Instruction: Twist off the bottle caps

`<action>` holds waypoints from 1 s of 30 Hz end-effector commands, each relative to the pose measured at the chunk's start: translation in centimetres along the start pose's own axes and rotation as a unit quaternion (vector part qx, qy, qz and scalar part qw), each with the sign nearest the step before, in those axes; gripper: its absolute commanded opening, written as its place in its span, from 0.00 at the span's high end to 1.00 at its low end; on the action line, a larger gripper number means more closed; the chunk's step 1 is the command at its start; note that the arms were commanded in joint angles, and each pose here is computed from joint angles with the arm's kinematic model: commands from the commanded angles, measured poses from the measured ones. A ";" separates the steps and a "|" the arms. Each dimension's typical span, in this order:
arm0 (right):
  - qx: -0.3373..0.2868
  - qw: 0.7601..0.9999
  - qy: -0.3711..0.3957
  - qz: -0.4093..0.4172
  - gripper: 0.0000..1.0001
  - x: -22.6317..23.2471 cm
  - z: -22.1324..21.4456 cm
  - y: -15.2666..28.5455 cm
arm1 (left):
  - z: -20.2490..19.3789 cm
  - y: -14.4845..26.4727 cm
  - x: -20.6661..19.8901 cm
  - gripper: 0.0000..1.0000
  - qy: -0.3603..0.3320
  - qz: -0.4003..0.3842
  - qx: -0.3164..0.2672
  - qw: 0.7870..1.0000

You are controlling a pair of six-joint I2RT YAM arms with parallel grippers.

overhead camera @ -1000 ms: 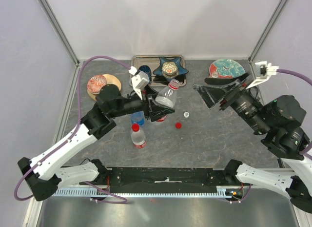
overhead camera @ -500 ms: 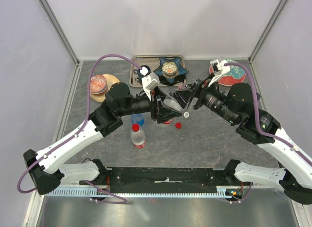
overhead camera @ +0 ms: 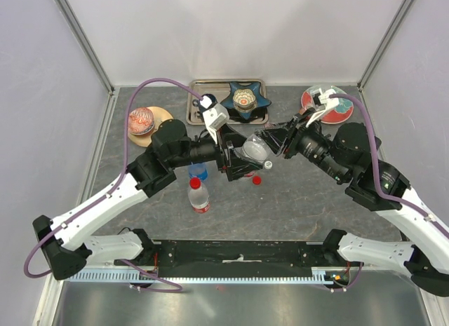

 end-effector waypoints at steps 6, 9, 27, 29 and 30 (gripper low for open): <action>-0.053 0.937 0.072 -0.338 1.00 -9.8 1.2 3.9 | 2.5 7.1 0.2 0.01 -0.045 0.145 -0.089 0.984; -0.059 0.871 0.110 -0.476 1.00 -13.8 -1.1 5.1 | 2.4 11.0 -0.6 0.01 -0.049 0.171 -0.145 0.973; -0.063 0.710 0.051 -0.700 1.00 -30.5 -10.4 4.4 | -2.2 15.2 0.1 0.05 -0.039 0.204 -0.145 0.967; -0.058 0.711 0.038 -0.699 1.00 -32.2 -11.0 4.1 | -2.8 15.0 0.4 0.06 -0.037 0.209 -0.133 0.968; -0.060 0.711 0.035 -0.700 1.00 -32.7 -11.1 4.0 | -3.0 15.0 0.5 0.06 -0.035 0.210 -0.131 0.968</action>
Point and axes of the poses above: each gripper's point midway between its finger pads, its own y axis back along the fingers, its own x axis along the line the jaws close on, z = x × y, the point moved 4 cm from there along y, back along the fingers, and after that the axes turned 7 degrees about y, right-handed, at the moved point
